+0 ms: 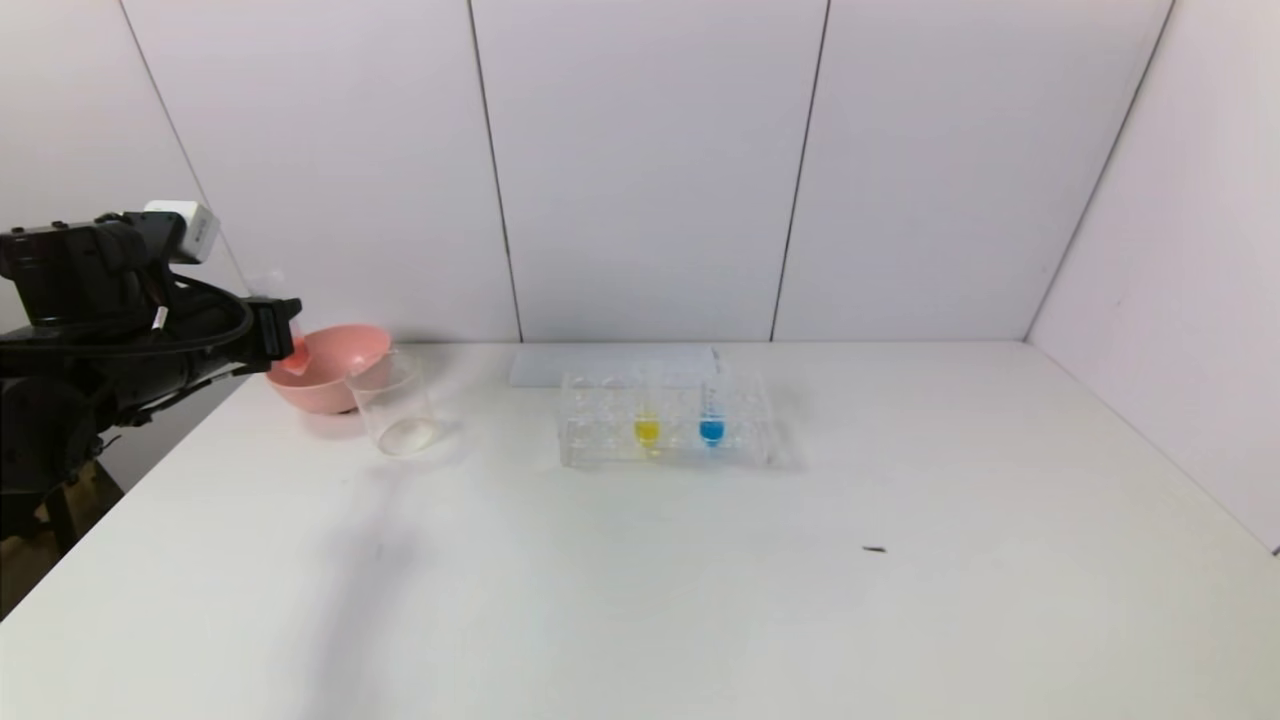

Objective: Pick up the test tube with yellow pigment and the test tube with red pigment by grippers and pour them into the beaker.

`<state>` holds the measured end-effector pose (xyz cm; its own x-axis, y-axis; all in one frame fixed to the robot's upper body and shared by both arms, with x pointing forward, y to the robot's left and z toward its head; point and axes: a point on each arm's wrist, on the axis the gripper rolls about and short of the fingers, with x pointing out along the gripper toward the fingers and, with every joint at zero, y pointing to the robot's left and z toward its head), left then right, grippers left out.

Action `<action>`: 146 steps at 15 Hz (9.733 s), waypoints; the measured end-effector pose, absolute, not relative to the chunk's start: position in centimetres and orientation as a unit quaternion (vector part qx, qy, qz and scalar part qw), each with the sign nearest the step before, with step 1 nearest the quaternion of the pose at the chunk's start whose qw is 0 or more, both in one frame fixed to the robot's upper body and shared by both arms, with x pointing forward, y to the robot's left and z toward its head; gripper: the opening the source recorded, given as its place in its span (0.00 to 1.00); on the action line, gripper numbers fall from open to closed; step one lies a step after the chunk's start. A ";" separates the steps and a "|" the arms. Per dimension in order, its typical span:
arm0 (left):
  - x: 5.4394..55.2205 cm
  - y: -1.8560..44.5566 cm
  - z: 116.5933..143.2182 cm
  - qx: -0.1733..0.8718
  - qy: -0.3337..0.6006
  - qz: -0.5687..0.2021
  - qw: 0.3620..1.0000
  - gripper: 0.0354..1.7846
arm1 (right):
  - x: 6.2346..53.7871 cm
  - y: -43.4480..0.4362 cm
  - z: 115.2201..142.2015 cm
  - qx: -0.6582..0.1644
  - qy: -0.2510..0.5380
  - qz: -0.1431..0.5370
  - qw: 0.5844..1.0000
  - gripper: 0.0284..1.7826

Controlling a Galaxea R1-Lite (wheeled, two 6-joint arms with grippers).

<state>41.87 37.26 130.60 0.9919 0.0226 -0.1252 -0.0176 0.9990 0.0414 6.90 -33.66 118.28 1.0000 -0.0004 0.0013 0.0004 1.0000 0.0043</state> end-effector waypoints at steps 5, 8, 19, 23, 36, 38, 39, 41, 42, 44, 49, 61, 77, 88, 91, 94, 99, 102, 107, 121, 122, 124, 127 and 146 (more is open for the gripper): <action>42.4 37.5 130.1 0.020 0.066 0.012 0.998 0.23 | 6.9 -33.7 118.3 0.002 -0.001 0.000 1.000 0.95; 42.7 37.6 129.9 0.020 0.069 0.015 0.997 0.23 | 6.9 -33.7 118.3 0.002 -0.001 0.000 1.000 0.95; 44.6 38.2 129.8 0.025 0.066 0.002 0.998 0.23 | 6.9 -33.7 118.3 0.002 -0.001 0.000 1.000 0.95; 45.1 38.3 129.3 0.039 0.095 0.000 0.995 0.23 | 6.9 -33.7 118.3 0.002 -0.001 0.000 1.000 0.95; 46.3 38.9 130.6 0.101 0.175 -0.033 0.979 0.23 | 6.9 -33.7 118.3 0.002 -0.001 0.000 1.000 0.95; 46.3 39.3 130.9 0.130 0.178 -0.052 0.974 0.23 | 6.9 -33.7 118.3 0.002 0.000 0.000 1.000 0.95; 46.2 39.6 131.1 0.147 0.177 -0.059 0.971 0.23 | 6.9 -33.7 118.3 0.002 0.000 0.000 1.000 0.95; 46.2 39.9 131.3 0.165 0.175 -0.073 0.968 0.23 | 6.9 -33.7 118.3 0.002 0.000 0.000 1.000 0.95; 46.2 40.0 131.3 0.170 0.181 -0.076 0.966 0.23 | 6.9 -33.7 118.3 0.002 0.000 0.000 1.000 0.95; 46.0 40.0 131.5 0.185 0.196 -0.087 0.959 0.23 | 6.9 -33.7 118.3 0.002 -0.001 0.000 1.000 0.95; 45.6 40.3 131.8 0.222 0.218 -0.122 0.942 0.23 | 6.9 -33.7 118.3 0.002 -0.001 0.000 1.000 0.95; 44.4 40.6 133.3 0.308 0.261 -0.182 0.896 0.23 | 6.9 -33.7 118.3 0.002 -0.001 0.000 1.000 0.95; 45.4 41.2 135.5 0.395 0.279 -0.228 0.845 0.23 | 6.9 -33.7 118.3 0.002 -0.001 0.000 1.000 0.95; 45.5 41.0 135.9 0.440 0.291 -0.266 0.807 0.23 | 6.9 -33.7 118.3 0.002 -0.001 0.000 1.000 0.95; 45.7 40.6 135.9 0.444 0.289 -0.272 0.803 0.23 | 6.9 -33.7 118.3 0.002 -0.001 0.000 1.000 0.95; 46.1 40.4 135.8 0.459 0.293 -0.273 0.793 0.23 | 6.9 -33.7 118.3 0.002 -0.001 0.000 1.000 0.95; 46.6 39.1 136.2 0.480 0.304 -0.278 0.774 0.23 | 6.9 -33.7 118.3 0.002 -0.001 0.000 1.000 0.95; 47.0 38.5 136.0 0.486 0.302 -0.282 0.770 0.23 | 6.9 -33.7 118.3 0.002 -0.001 0.000 1.000 0.95; 47.7 37.8 135.6 0.500 0.311 -0.273 0.761 0.23 | 6.9 -33.7 118.3 0.002 -0.001 0.000 1.000 0.95; 48.5 36.3 135.0 0.540 0.322 -0.266 0.731 0.23 | 6.9 -33.7 118.3 0.002 -0.001 0.000 1.000 0.95; 48.5 36.2 135.0 0.543 0.322 -0.265 0.729 0.23 | 6.9 -33.7 118.3 0.002 -0.001 0.000 1.000 0.95; 48.5 36.1 134.9 0.545 0.323 -0.265 0.727 0.23 | 6.9 -33.7 118.3 0.002 -0.001 0.000 1.000 0.95; 48.7 36.1 134.7 0.555 0.331 -0.258 0.718 0.23 | 6.9 -33.7 118.3 0.002 -0.001 0.000 1.000 0.95; 49.3 35.8 134.1 0.607 0.341 -0.253 0.672 0.23 | 6.9 -33.7 118.3 0.002 -0.001 0.000 1.000 0.95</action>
<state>49.26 35.82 134.09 0.6400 0.0738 -0.7648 0.7532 0.1363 0.6435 6.90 -33.66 118.28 1.0000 -0.0004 0.0013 0.0004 1.0000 0.0043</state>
